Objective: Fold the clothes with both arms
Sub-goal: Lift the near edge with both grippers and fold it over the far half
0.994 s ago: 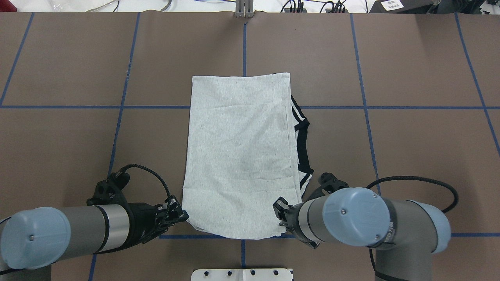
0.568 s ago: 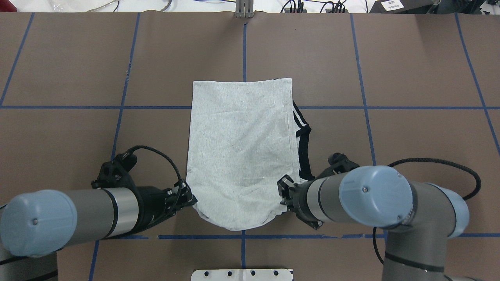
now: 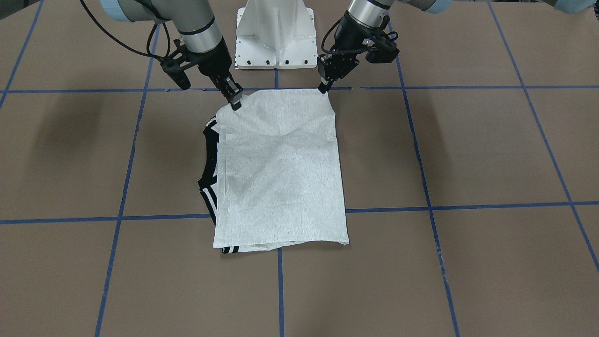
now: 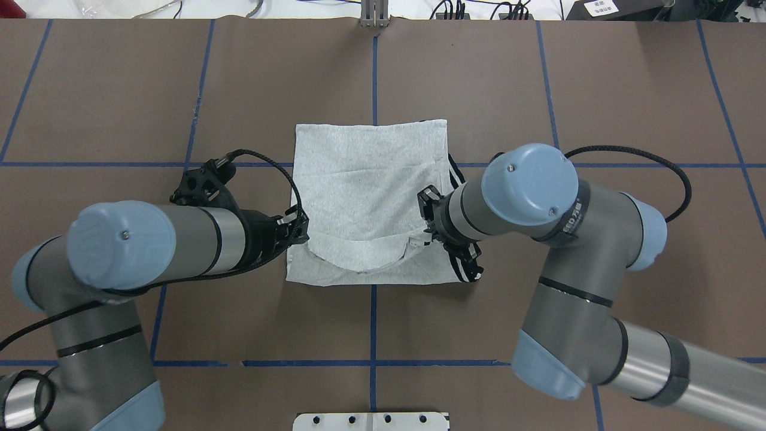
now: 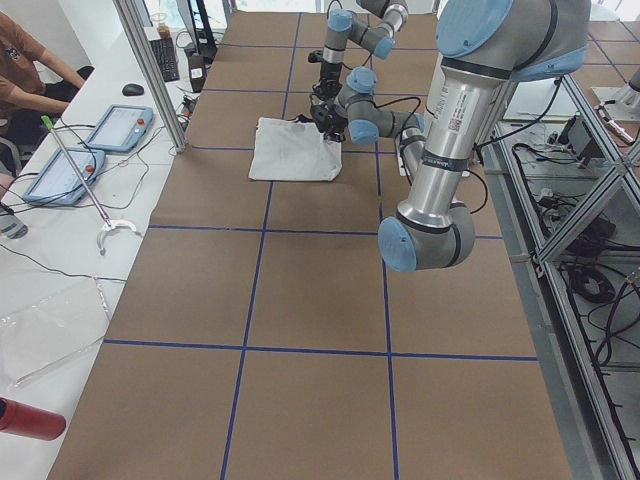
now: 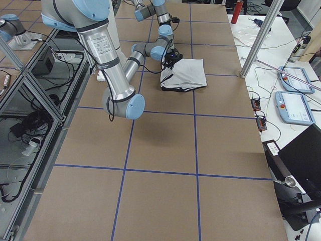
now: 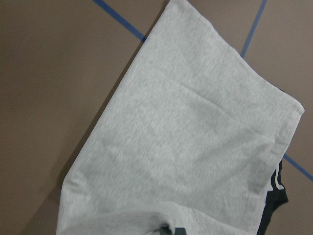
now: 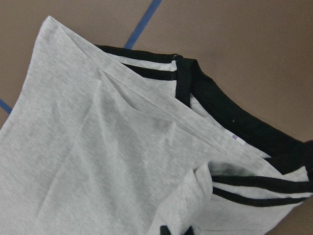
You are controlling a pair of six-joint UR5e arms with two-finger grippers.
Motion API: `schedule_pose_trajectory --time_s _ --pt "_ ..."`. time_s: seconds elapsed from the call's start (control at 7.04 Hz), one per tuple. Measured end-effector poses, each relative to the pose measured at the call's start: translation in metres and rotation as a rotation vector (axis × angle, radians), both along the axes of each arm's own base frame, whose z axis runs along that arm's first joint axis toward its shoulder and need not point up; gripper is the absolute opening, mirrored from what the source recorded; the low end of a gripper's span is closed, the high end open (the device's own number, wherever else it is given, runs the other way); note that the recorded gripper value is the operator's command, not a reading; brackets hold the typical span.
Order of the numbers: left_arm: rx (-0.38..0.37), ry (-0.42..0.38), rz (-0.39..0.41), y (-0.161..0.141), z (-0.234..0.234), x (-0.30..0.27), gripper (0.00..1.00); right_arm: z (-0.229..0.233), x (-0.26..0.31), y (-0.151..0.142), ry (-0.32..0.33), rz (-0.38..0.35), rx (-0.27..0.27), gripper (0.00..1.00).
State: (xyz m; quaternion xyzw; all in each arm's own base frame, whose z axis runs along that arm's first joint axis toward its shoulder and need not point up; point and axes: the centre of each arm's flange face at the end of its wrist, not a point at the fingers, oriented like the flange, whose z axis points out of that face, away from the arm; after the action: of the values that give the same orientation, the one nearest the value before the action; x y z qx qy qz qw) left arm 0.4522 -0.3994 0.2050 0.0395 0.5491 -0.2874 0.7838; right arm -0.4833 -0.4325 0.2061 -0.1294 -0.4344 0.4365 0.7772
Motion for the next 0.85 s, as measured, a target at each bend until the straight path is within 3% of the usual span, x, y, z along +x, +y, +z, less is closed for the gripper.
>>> schedule_pose_trajectory --time_s 0.57,0.71,0.85 --pt "0.089 -0.084 -0.058 -0.094 0.035 0.014 0.0 0.02 -0.022 -0.108 -0.006 0.024 0.024 0.0" --pt "0.099 -0.081 -0.069 -0.111 0.05 0.022 0.0 0.026 -0.026 -0.122 -0.008 0.022 0.032 0.38" --pt "0.103 -0.081 -0.079 -0.123 0.062 0.028 0.25 0.034 -0.031 -0.136 -0.01 0.022 0.041 0.44"
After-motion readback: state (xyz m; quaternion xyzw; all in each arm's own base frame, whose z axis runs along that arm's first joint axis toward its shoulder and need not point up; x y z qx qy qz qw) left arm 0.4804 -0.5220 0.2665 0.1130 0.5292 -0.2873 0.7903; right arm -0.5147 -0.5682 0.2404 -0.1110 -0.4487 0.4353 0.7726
